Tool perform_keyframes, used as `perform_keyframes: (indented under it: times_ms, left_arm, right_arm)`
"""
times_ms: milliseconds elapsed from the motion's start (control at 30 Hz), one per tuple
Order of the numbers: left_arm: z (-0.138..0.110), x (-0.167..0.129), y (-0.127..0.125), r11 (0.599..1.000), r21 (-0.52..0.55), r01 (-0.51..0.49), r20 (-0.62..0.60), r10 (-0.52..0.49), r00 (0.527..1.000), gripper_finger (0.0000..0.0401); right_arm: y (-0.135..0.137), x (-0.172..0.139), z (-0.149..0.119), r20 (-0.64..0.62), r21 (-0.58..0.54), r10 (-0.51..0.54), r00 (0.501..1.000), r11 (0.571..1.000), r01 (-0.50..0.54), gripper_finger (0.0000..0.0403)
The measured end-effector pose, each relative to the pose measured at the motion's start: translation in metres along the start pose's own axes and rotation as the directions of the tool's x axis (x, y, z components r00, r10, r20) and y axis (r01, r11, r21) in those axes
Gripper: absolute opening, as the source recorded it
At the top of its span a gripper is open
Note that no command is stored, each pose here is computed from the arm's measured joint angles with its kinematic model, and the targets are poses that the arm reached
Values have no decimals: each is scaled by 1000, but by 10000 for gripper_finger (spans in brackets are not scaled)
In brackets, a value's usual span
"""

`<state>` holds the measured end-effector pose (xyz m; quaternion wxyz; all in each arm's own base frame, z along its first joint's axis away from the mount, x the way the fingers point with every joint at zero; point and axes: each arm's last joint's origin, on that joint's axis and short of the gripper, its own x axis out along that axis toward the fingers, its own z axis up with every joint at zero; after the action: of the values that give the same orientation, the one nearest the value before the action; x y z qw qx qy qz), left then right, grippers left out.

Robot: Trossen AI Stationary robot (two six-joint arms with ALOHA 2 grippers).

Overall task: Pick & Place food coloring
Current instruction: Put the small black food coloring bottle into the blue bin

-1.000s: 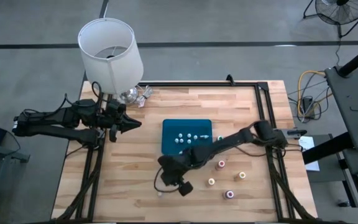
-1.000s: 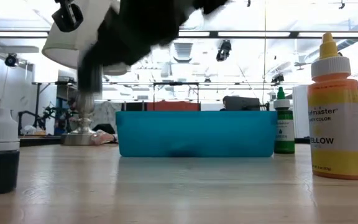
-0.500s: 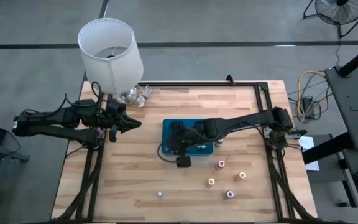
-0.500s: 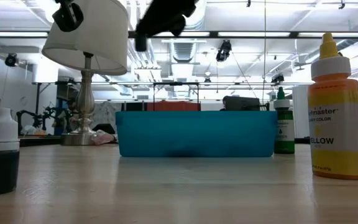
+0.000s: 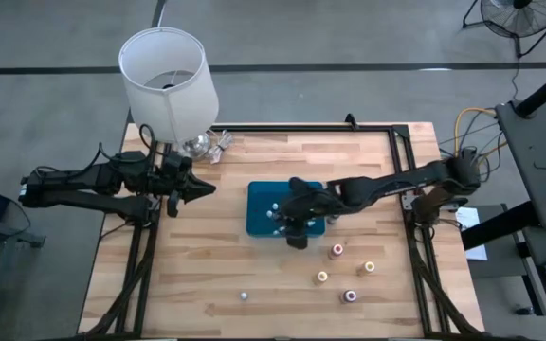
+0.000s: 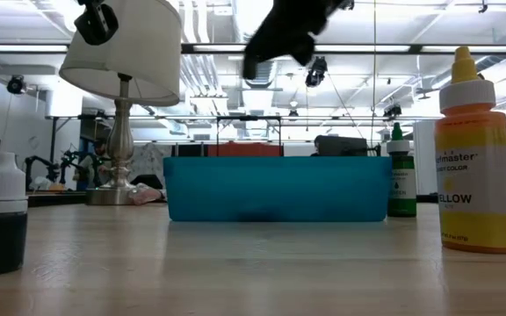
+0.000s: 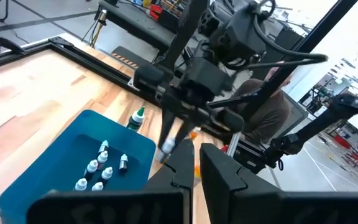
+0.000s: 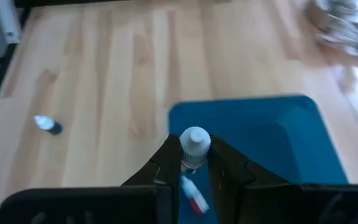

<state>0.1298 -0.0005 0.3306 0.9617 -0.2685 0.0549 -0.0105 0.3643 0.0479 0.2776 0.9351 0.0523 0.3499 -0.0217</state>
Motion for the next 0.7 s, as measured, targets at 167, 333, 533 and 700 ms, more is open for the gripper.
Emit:
perform_keyframes:
  times_ms: [167,333,533,700]
  left_arm:
    - [0,0,0,1000,10,1,1,-1,1000,2]
    - [0,0,0,1000,10,1,1,-1,1000,2]
    - [0,0,0,1000,10,2,2,-2,1000,2]
    - [-1,1,0,1000,4,-3,-5,3,1000,2]
  right_arm:
    - [-8,-17,-17,3,36,-88,996,996,87,44]
    - [-16,-31,-33,17,99,-143,990,985,141,44]
    - [-21,-38,-51,15,144,-159,987,977,155,45]
    - [-22,-46,-58,21,149,-127,992,981,122,45]
